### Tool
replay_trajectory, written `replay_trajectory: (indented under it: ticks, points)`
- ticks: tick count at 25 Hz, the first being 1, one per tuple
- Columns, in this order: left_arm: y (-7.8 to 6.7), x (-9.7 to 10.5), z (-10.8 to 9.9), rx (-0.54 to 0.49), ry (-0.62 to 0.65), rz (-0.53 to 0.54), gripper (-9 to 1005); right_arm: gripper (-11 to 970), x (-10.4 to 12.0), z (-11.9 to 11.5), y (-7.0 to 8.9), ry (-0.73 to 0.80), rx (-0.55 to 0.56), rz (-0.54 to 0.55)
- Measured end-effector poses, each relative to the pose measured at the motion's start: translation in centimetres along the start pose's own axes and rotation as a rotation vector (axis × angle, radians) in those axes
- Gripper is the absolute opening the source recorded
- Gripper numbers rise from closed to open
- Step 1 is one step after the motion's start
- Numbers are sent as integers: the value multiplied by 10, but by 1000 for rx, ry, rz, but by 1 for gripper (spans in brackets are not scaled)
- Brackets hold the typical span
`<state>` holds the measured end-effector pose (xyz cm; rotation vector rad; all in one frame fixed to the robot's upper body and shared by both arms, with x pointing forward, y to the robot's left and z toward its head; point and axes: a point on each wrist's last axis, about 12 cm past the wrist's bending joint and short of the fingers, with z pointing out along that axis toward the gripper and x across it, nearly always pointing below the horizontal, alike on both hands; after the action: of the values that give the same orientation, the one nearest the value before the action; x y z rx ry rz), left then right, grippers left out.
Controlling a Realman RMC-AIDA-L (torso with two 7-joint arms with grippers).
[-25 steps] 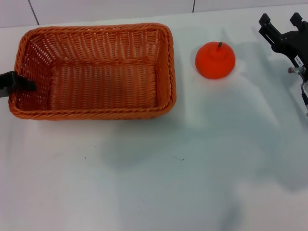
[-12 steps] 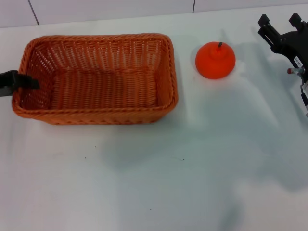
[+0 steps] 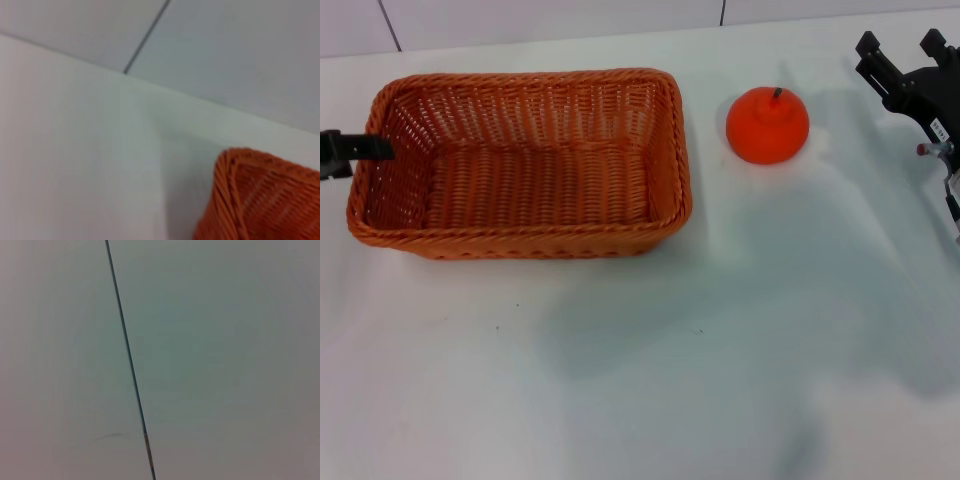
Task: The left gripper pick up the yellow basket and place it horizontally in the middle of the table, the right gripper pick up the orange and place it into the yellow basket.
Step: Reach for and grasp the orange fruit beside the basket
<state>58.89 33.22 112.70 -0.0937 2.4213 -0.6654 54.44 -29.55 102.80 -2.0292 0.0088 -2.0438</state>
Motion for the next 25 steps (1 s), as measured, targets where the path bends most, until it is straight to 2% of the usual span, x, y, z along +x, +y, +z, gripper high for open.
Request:
replay_trajectory:
  ticks: [4,14,15,16,19,25]
  points:
    - [0,-3,-7,-19,-59,30,800,940,0,0,0,1,0,0]
    - [1,-11,-27,104,-316,101,901,931,1,1,-1,2,7,-2]
    - [1,-9,-29,157,-410,132,911,930,1,2,-2,1,13,-4]
    - [1,-9,-29,157,-410,132,911,928,1,2,-3,0,20,-6]
    - [4,-3,-33,246,-555,140,910,924,-1,3,-8,-11,46,-15]
    - [6,8,-37,333,-749,188,908,915,-7,8,-22,-67,128,-4]
